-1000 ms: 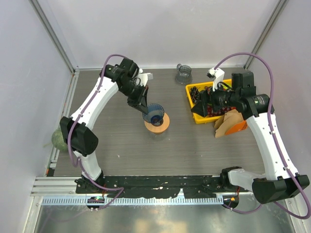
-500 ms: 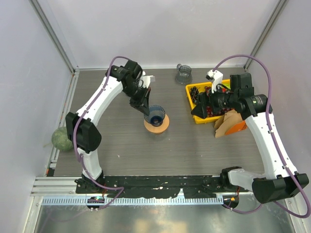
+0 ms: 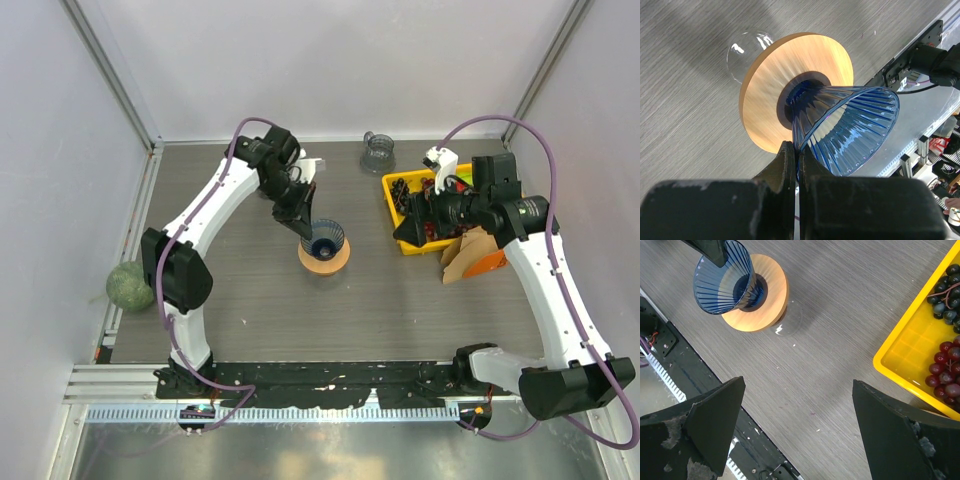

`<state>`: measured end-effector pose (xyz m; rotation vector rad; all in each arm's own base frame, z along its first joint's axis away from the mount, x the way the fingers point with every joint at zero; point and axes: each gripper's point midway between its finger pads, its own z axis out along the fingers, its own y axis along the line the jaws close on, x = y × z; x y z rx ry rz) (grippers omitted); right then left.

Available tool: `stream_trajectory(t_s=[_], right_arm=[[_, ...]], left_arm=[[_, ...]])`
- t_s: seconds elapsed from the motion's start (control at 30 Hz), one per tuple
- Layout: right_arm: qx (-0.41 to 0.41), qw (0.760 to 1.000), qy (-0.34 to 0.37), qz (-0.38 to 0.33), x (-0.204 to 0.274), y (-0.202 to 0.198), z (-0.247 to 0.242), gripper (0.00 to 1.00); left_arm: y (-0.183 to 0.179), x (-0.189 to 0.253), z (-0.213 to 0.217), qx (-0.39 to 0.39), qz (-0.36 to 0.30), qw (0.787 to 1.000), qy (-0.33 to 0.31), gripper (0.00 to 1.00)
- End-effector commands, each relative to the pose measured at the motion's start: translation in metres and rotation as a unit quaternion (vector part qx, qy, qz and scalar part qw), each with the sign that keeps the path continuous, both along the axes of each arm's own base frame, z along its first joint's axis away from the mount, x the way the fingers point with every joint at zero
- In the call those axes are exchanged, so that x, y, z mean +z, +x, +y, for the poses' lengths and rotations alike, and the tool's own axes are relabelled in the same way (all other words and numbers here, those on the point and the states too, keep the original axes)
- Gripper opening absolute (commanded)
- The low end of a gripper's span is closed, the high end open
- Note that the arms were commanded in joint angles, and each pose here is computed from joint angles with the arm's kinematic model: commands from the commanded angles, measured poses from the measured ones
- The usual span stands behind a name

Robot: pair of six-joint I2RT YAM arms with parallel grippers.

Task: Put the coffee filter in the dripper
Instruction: Place the coffee dripper in the dripper holder.

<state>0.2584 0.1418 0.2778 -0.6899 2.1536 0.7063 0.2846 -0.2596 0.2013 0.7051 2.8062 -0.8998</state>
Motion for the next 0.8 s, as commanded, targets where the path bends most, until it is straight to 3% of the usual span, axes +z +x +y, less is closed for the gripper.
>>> stream_trajectory(t_s=[0.0,0.13,0.33,0.5,0.57,0.6,0.63,0.67,0.77], right_arm=[[0.001,1.000,0.007,-0.023,0.010,-0.002,0.001,0.95],[0.000,1.000,0.008,-0.023,0.012,-0.002,0.001,0.95],[-0.001,1.000,0.008,-0.021,0.011,-0.001,0.001,0.95],[0.005,1.000,0.014,-0.018,0.012,0.001,0.004,0.96],[0.010,1.000,0.020,-0.020,0.015,0.004,0.007,0.96],[0.014,0.999,0.026,-0.021,0.018,0.006,0.009,0.95],[0.016,0.999,0.032,-0.026,0.022,0.008,0.011,0.95],[0.022,0.999,0.039,-0.026,0.023,0.009,0.014,0.95],[0.026,0.997,0.073,-0.014,0.026,0.015,0.025,0.95]], left_arm=[[0.006,0.015,-0.009,-0.004,-0.024,0.999,-0.023,0.00],[0.008,0.009,-0.006,-0.003,-0.025,1.000,-0.010,0.00],[0.004,0.007,-0.002,-0.006,-0.025,1.000,-0.006,0.20],[0.000,0.030,0.000,-0.009,-0.047,0.998,-0.030,0.53],[0.002,0.041,0.006,-0.004,-0.065,0.997,-0.042,0.72],[0.003,0.046,0.012,0.004,-0.073,0.996,-0.049,0.87],[0.004,0.052,0.017,0.011,-0.081,0.995,-0.063,0.90],[0.005,0.059,0.025,0.022,-0.093,0.993,-0.076,0.99],[0.008,0.077,0.049,0.045,-0.154,0.981,-0.113,1.00]])
